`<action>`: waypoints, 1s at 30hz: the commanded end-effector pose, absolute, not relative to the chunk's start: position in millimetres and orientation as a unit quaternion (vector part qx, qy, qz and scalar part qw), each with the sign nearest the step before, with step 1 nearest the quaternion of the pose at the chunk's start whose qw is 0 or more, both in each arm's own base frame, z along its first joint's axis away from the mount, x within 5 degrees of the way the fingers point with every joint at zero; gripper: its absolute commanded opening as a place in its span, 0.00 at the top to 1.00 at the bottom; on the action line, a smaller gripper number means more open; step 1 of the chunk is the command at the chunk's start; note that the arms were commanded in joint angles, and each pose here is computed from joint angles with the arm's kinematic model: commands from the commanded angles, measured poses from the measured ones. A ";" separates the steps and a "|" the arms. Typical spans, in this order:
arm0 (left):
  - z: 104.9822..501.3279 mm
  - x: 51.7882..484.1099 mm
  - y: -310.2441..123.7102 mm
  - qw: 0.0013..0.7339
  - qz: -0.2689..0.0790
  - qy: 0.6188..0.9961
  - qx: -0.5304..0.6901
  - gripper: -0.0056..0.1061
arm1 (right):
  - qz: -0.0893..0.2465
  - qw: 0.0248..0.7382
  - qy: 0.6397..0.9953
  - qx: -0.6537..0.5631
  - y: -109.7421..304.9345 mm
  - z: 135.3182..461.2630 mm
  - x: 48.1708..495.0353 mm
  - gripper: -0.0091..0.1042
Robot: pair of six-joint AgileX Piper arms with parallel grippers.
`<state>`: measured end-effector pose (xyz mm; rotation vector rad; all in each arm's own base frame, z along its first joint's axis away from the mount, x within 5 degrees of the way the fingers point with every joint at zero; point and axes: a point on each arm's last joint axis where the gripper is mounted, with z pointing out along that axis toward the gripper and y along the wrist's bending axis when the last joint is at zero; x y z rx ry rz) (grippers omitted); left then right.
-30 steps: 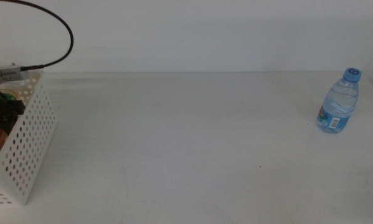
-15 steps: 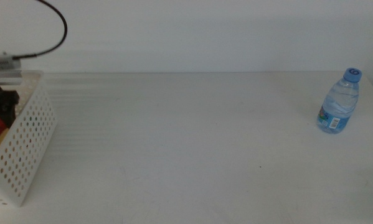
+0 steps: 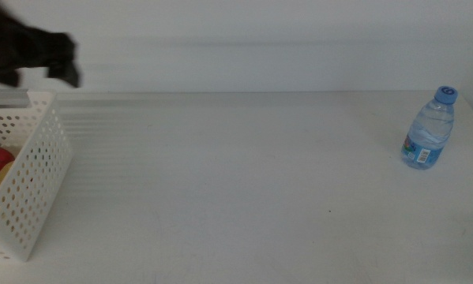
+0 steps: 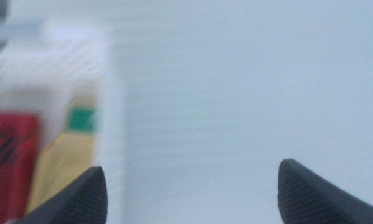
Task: Use arms to grab the bottles and put them into the dustbin to the left of the table.
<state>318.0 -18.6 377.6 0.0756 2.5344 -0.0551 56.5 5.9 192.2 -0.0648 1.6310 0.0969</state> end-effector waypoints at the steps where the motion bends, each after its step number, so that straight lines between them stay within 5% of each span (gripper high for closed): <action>1: 403.9 300.3 -45.3 0.380 -0.049 0.922 0.058 0.14 | 0.038 0.724 0.688 -0.030 5.2 203.6 54.1 0.32; 15: 399.6 231.2 -140.1 0.477 -0.147 0.837 0.224 0.14 | 0.038 0.724 0.688 -0.030 5.2 203.6 54.1 0.32; 23: 362.2 178.5 -144.9 0.569 -0.218 0.753 0.249 0.14 | 0.038 0.724 0.688 -0.030 5.2 203.6 54.1 0.32; 30: 322.5 129.3 -127.9 0.567 -0.267 0.735 0.260 0.14 | 0.038 0.724 0.688 -0.030 5.2 203.6 54.1 0.32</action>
